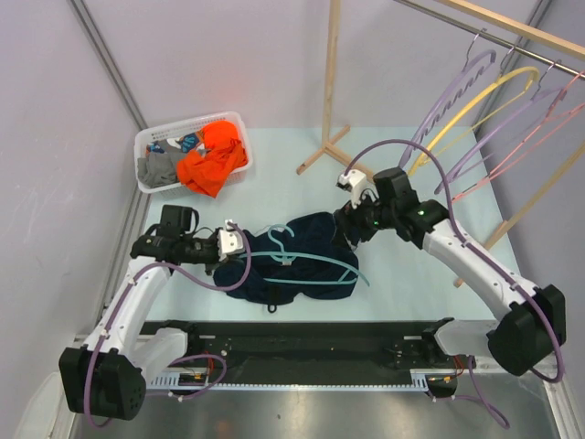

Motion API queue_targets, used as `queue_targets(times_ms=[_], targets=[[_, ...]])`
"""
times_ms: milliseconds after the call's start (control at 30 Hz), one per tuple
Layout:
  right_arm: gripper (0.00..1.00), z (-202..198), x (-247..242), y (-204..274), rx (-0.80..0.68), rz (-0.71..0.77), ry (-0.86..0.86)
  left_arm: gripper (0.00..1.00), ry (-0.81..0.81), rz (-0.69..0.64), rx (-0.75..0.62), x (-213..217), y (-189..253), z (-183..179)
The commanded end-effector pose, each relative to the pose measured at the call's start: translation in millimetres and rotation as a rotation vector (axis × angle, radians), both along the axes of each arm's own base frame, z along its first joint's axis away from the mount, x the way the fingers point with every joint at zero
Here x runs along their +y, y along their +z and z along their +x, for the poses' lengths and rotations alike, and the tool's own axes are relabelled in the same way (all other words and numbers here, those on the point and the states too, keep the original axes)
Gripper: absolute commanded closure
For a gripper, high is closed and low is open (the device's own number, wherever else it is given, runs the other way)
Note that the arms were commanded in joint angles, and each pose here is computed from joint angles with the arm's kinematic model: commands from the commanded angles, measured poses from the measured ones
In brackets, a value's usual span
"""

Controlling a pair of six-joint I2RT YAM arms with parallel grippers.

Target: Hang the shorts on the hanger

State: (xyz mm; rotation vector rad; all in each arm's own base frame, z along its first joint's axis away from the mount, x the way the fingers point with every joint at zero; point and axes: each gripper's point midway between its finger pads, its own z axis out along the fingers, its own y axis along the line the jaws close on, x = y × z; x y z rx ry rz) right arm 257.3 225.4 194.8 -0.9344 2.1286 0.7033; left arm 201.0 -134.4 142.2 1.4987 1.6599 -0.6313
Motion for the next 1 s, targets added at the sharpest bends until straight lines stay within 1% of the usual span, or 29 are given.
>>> queue_targets(times_ms=[0,267,300,367,467,500,567,600,633,667,733,767,800,967], targets=[[0.18,-1,21,-18,0.008,-0.02,0.034,1.0,-0.071,-0.017,-0.098,-3,9,-7],[0.21,0,43,-72,0.008,-0.169,0.065,1.0,-0.045,-0.039,-0.1,-4,12,-13],[0.23,-3,47,-81,0.017,-0.186,0.079,1.0,-0.035,-0.043,-0.098,-4,13,-14],[0.24,-4,49,-91,0.017,-0.209,0.083,1.0,-0.027,-0.047,-0.091,-4,12,-14],[0.34,-2,49,-104,0.028,-0.239,0.068,1.0,-0.007,-0.043,-0.091,-3,13,-13],[0.42,-1,46,-108,0.035,-0.251,0.053,1.0,0.004,-0.034,-0.09,-1,12,-12],[0.5,0,39,-109,0.05,-0.258,0.036,1.0,0.027,-0.027,-0.093,4,12,-10],[0.59,-1,34,-107,0.061,-0.26,0.024,1.0,0.038,-0.023,-0.098,6,13,-8],[0.64,0,26,-108,0.077,-0.26,0.007,1.0,0.066,-0.022,-0.106,12,14,-4],[0.76,-2,19,-109,0.094,-0.27,0.001,1.0,0.077,-0.017,-0.117,15,14,-1],[0.88,1,4,-106,0.102,-0.276,-0.031,1.0,0.124,0.003,-0.13,25,14,7],[0.91,-3,-2,-107,0.124,-0.281,-0.031,1.0,0.151,0.005,-0.146,31,17,12],[0.99,-3,-7,-107,0.127,-0.282,-0.032,1.0,0.163,0.011,-0.157,36,18,15],[1.0,-1,-36,-100,0.135,-0.29,-0.082,1.0,0.233,0.094,-0.225,64,19,33]])
